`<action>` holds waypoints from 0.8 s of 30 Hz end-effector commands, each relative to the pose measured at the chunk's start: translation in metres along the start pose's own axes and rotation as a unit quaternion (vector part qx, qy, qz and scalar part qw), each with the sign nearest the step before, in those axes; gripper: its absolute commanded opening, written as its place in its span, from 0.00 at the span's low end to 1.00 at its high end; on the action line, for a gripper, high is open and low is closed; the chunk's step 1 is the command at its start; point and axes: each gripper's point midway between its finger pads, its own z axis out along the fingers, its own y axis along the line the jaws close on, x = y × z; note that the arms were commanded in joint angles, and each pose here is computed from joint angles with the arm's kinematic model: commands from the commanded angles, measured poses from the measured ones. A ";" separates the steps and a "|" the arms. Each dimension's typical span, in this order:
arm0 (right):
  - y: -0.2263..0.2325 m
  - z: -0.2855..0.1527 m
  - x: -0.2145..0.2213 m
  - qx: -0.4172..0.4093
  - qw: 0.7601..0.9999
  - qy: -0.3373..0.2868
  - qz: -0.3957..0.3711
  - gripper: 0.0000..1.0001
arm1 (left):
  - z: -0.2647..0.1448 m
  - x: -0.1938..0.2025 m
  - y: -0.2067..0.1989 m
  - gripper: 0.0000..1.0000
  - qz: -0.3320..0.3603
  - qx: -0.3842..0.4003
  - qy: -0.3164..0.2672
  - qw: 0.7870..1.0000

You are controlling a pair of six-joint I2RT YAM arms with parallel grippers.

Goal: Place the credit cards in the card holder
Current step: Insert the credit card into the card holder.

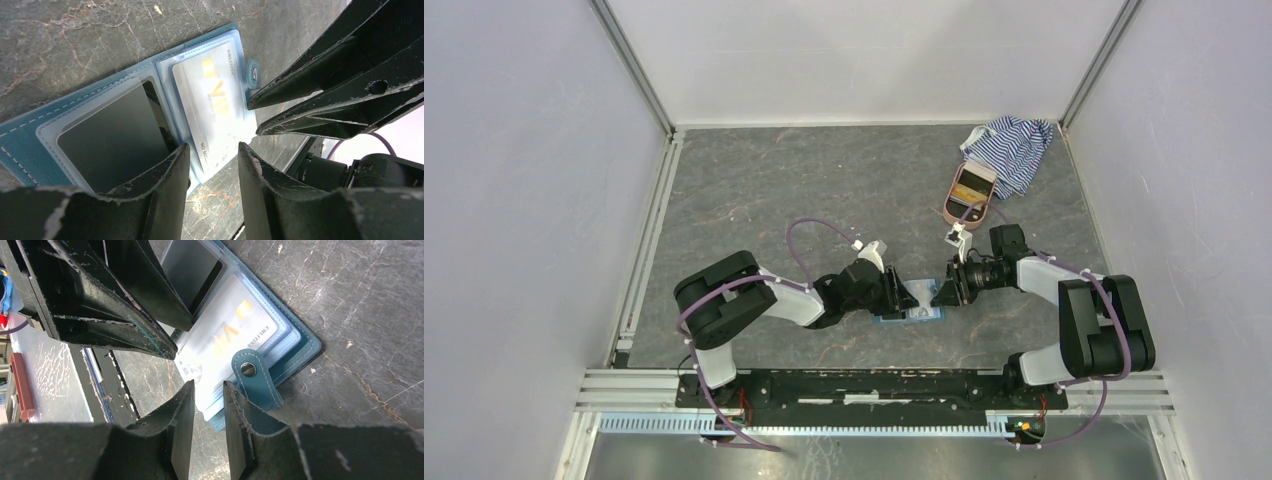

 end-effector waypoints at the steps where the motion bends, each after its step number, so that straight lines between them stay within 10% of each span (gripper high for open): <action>1: -0.003 0.000 -0.005 0.003 1.000 -0.009 0.001 0.34 | 0.006 0.005 0.010 0.48 -0.005 -0.023 0.006 1.000; 24: -0.019 -0.004 -0.003 0.043 0.999 -0.004 0.004 0.44 | 0.009 0.011 0.015 0.42 -0.006 -0.028 0.016 0.999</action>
